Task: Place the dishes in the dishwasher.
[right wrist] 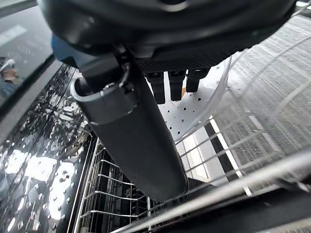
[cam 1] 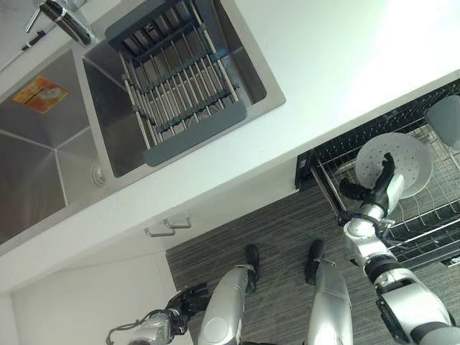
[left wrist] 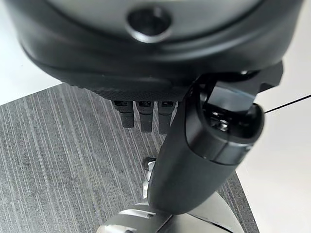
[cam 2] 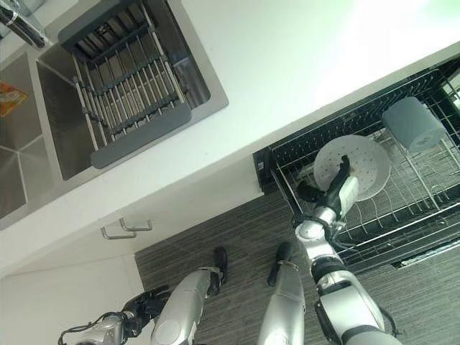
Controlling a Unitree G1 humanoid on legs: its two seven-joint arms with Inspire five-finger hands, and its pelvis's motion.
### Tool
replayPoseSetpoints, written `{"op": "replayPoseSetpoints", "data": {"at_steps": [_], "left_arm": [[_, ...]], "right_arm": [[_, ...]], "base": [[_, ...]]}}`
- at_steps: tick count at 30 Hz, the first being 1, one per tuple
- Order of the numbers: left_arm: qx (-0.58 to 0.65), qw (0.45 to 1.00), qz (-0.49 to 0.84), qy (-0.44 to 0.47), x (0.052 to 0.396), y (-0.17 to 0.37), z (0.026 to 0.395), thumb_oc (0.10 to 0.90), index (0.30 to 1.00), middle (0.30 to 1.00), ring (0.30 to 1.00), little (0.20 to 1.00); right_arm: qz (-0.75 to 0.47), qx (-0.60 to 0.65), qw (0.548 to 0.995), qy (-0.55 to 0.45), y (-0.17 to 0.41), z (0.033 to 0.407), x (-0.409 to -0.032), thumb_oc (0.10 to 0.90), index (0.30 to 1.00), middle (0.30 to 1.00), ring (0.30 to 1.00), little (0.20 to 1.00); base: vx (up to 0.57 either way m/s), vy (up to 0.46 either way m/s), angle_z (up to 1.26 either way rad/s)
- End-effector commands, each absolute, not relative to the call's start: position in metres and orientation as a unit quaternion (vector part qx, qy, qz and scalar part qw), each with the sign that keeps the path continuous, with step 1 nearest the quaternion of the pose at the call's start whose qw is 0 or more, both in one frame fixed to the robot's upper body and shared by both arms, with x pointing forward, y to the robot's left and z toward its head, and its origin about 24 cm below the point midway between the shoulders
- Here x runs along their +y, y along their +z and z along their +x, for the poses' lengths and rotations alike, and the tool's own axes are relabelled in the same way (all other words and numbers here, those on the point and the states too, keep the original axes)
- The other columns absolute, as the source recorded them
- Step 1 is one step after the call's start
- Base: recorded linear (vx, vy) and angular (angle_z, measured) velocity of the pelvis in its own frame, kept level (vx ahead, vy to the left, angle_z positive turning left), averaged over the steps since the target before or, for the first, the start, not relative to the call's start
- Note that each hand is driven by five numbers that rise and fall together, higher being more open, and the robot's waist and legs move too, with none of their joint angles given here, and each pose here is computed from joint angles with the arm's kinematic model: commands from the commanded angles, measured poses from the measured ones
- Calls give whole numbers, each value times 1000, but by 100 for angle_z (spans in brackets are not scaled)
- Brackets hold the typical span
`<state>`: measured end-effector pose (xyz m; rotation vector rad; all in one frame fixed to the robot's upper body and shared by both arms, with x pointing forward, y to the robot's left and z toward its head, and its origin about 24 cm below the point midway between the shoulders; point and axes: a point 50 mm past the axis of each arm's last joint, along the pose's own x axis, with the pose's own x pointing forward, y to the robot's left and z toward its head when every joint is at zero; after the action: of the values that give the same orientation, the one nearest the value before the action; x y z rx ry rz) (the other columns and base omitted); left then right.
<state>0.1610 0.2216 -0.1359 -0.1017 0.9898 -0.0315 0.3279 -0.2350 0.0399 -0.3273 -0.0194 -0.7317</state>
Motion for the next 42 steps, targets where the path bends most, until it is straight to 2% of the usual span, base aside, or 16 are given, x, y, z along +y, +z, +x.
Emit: {"op": "replayPoseSetpoints", "data": {"at_steps": [1, 6, 11, 16, 20, 22, 25, 26, 29, 31, 33, 36, 42], "left_arm": [[454, 885, -102, -30, 190, -141, 155, 800, 900, 900, 900, 900], [473, 875, -104, 2, 196, -151, 128, 800, 900, 900, 900, 900], [511, 854, -95, 28, 203, -161, 90, 800, 900, 900, 900, 900], [538, 838, -79, 40, 210, -165, 67, 800, 900, 900, 900, 900], [561, 822, -87, 54, 213, -167, 52, 800, 900, 900, 900, 900], [567, 818, -82, 56, 217, -167, 47, 800, 900, 900, 900, 900], [573, 813, -76, 64, 222, -167, 43, 800, 900, 900, 900, 900], [580, 808, -79, 71, 224, -167, 41, 800, 900, 900, 900, 900], [591, 798, -81, 80, 231, -166, 35, 800, 900, 900, 900, 900], [598, 793, -80, 80, 238, -165, 34, 800, 900, 900, 900, 900], [604, 790, -76, 76, 242, -165, 35, 800, 900, 900, 900, 900], [616, 782, -62, 66, 246, -165, 38, 800, 900, 900, 900, 900], [625, 777, -57, 58, 242, -166, 43, 800, 900, 900, 900, 900]], "right_arm": [[-128, -126, 899, -399, 76, 331, -234, 800, 900, 900, 900, 900], [-90, -147, 895, -412, 63, 305, -240, 800, 900, 900, 900, 900], [-130, -172, 889, -404, 56, 279, -243, 800, 900, 900, 900, 900], [-138, -179, 897, -380, 62, 270, -242, 800, 900, 900, 900, 900], [-122, -206, 903, -358, 74, 260, -242, 800, 900, 900, 900, 900], [-58, -199, 917, -340, 83, 258, -249, 800, 900, 900, 900, 900], [-10, -251, 886, -391, 106, 239, -271, 800, 900, 900, 900, 900], [29, -254, 858, -446, 108, 225, -292, 800, 900, 900, 900, 900], [124, -178, 826, -520, 80, 206, -331, 800, 900, 900, 900, 900], [217, -165, 806, -525, 61, 194, -352, 800, 900, 900, 900, 900], [279, -138, 781, -541, 41, 183, -364, 800, 900, 900, 900, 900], [286, -89, 748, -592, 12, 160, -384, 800, 900, 900, 900, 900], [304, 43, 720, -622, -45, 135, -380, 800, 900, 900, 900, 900]], "base": [[29, -4, -23], [62, -2, -18], [103, -12, -7], [92, -11, -10], [60, -11, -2], [56, -17, 0], [46, -17, -10], [61, -14, -27], [45, -13, -24], [24, -22, -18], [33, -36, -11], [58, -54, -7], [68, -29, 9]]}}
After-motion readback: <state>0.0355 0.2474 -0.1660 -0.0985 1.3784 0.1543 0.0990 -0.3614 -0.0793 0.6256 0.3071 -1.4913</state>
